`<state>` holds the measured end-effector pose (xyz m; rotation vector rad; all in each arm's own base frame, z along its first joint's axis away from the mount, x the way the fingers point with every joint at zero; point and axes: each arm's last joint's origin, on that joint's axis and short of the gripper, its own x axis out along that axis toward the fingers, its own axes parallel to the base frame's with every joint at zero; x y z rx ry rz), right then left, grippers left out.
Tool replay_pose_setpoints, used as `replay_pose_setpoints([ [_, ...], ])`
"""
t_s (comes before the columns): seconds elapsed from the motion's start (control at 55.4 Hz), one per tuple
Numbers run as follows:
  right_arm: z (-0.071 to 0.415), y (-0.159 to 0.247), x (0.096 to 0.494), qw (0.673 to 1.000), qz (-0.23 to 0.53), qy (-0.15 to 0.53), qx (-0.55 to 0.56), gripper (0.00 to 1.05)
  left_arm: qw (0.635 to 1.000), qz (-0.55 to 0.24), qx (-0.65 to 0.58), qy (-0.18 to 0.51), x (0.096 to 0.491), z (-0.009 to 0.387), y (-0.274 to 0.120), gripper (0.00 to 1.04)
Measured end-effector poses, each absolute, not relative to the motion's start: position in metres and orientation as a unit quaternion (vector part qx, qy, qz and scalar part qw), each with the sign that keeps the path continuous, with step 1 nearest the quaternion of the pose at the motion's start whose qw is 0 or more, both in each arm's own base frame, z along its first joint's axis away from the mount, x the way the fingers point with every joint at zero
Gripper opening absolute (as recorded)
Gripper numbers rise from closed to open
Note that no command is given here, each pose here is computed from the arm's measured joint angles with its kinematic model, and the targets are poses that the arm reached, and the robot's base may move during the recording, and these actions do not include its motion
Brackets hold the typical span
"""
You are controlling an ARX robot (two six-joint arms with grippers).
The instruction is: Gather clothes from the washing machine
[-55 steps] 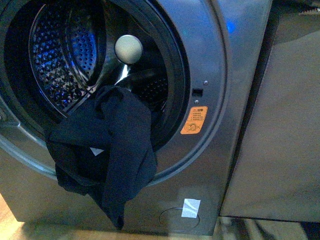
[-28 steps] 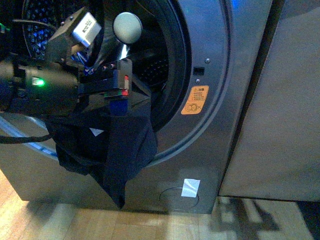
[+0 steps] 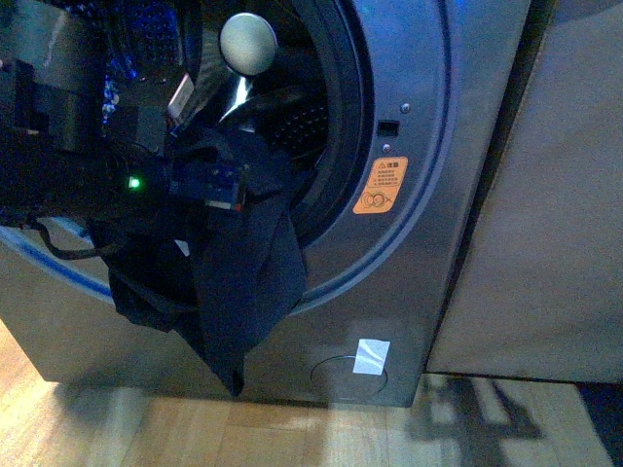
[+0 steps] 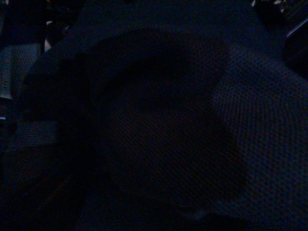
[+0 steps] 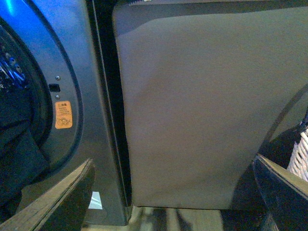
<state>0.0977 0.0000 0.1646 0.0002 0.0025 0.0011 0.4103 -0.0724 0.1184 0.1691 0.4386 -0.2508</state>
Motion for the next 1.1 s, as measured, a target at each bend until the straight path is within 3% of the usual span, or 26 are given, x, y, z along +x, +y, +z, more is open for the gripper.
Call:
replay_pose_setpoints([
  [0.144,0.165,0.000,0.098,1.000,0.001,0.001,0.000,0.97,0.967,-0.105,0.154,0.171,0.414,0.119,-0.075,0.98],
  [0.325,0.165,0.000,0.098,1.000,0.001,0.001,0.000,0.97,0.961,-0.110,0.194,0.163,0.420,0.116,-0.079,0.98],
  [0.758,0.165,0.000,0.098,1.000,0.001,0.001,0.000,0.97,0.947,-0.132,0.157,0.248,0.452,0.103,-0.089,0.98],
  [1.101,0.165,0.000,0.098,1.000,0.001,0.001,0.000,0.97,0.945,-0.099,0.108,0.293,0.477,0.096,-0.093,0.98],
])
